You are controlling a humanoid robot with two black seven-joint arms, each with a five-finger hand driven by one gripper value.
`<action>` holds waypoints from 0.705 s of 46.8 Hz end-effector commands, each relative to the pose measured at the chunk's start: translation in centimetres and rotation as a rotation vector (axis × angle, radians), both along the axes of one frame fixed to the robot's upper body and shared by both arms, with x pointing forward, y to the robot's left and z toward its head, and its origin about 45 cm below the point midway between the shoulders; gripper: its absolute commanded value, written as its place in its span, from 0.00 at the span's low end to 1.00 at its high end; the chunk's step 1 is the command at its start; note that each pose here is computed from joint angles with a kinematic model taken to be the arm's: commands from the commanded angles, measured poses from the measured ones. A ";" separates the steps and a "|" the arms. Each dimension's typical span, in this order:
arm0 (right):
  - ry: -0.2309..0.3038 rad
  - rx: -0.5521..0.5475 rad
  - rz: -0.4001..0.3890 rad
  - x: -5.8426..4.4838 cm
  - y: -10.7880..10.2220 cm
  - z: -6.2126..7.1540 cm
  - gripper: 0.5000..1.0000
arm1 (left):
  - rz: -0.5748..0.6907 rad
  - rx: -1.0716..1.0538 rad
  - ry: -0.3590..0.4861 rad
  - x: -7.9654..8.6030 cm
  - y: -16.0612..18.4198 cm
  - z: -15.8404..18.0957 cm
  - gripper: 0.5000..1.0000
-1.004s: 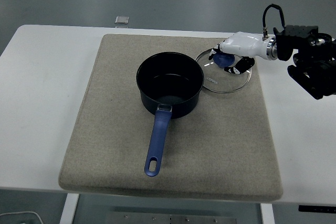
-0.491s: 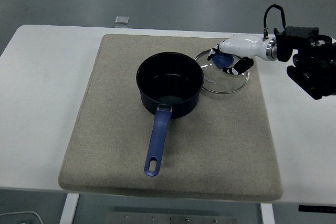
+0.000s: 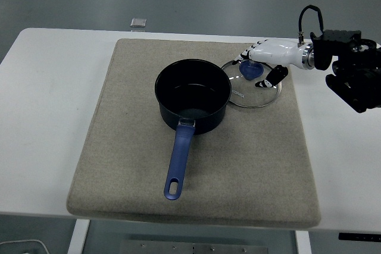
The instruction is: Lift the pot lid and place it to the right of the pot.
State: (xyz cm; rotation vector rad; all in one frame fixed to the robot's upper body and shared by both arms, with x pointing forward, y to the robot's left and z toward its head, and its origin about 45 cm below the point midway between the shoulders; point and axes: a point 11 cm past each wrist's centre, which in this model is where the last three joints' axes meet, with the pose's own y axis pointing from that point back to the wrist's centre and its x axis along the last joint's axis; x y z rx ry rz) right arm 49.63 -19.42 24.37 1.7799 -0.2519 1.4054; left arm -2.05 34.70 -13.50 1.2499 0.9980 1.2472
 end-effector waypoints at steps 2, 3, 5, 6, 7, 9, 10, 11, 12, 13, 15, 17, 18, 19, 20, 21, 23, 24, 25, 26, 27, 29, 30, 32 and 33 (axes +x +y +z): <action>-0.005 -0.008 -0.001 0.1 -0.2 0.3 0.81 | 0.000 0.000 0.000 0.0 0.0 0.0 1.00; -0.005 -0.008 -0.001 0.1 -0.2 0.3 0.81 | 0.000 0.000 0.000 0.0 0.0 0.0 1.00; -0.006 -0.010 -0.003 0.2 -0.3 0.4 0.81 | -0.001 0.000 0.000 0.0 0.0 0.0 1.00; -0.006 -0.014 -0.004 0.2 -0.4 0.4 0.81 | 0.000 0.000 0.000 0.0 0.0 0.0 1.00; -0.011 -0.014 -0.004 0.3 -0.5 0.6 0.81 | 0.000 0.000 0.000 0.0 0.0 0.0 1.00; -0.018 -0.018 -0.002 0.5 -0.3 1.4 0.81 | 0.000 0.000 0.000 0.0 0.0 0.0 1.00; -0.018 -0.018 0.001 0.6 -0.1 1.7 0.81 | 0.000 0.000 0.000 0.0 0.0 0.0 1.00; -0.015 -0.025 0.000 0.7 -0.2 1.8 0.81 | 0.000 0.000 0.000 0.0 0.0 0.0 1.00; -0.014 -0.027 -0.001 0.7 -0.2 1.9 0.81 | 0.000 0.000 0.000 0.0 0.0 0.0 1.00; -0.012 -0.029 -0.001 0.7 -0.2 1.9 0.81 | 0.000 0.000 0.000 0.0 0.0 0.0 1.00; -0.017 -0.031 0.001 0.8 -0.1 2.3 0.81 | -0.001 0.000 0.000 0.0 0.0 0.0 1.00; -0.026 -0.030 0.003 1.0 0.1 2.8 0.81 | -0.001 0.000 0.000 0.0 0.0 0.0 1.00; -0.028 -0.030 0.003 1.0 0.1 3.0 0.81 | -0.001 0.000 0.000 0.0 0.0 0.0 1.00; -0.029 -0.030 0.003 1.1 0.1 3.0 0.81 | -0.001 0.000 0.000 0.0 0.0 0.0 1.00; -0.032 -0.030 0.004 1.1 0.2 3.2 0.81 | 0.000 0.000 0.000 0.0 0.0 0.0 1.00; -0.033 -0.032 0.003 1.1 0.1 3.2 0.81 | 0.000 0.000 0.000 0.0 0.0 0.0 1.00; -0.034 -0.033 0.004 1.2 0.1 3.4 0.81 | 0.000 0.000 0.000 0.0 0.0 0.0 1.00; -0.037 -0.033 0.004 1.3 0.2 3.6 0.81 | -0.001 0.000 0.000 0.0 0.0 0.0 1.00; -0.036 -0.034 0.005 1.3 0.3 3.7 0.81 | 0.000 0.000 0.000 0.0 0.0 0.0 1.00; -0.036 -0.033 0.003 1.3 0.3 3.9 0.81 | 0.000 0.000 0.000 0.0 0.0 0.0 1.00; -0.035 -0.035 0.003 1.3 0.3 3.9 0.81 | 0.000 0.000 0.000 0.0 0.0 0.0 1.00; -0.036 -0.036 0.004 1.4 0.3 4.1 0.81 | 0.000 0.000 0.000 0.0 0.0 0.0 1.00; -0.038 -0.036 0.004 1.4 0.3 4.2 0.81 | 0.000 0.000 0.000 0.0 0.0 0.0 1.00; -0.045 -0.037 0.006 1.5 0.4 4.5 0.81 | 0.000 0.000 0.000 0.0 0.0 0.0 1.00; -0.046 -0.036 0.006 1.5 0.4 4.6 0.81 | 0.000 0.000 0.000 0.0 0.0 0.0 1.00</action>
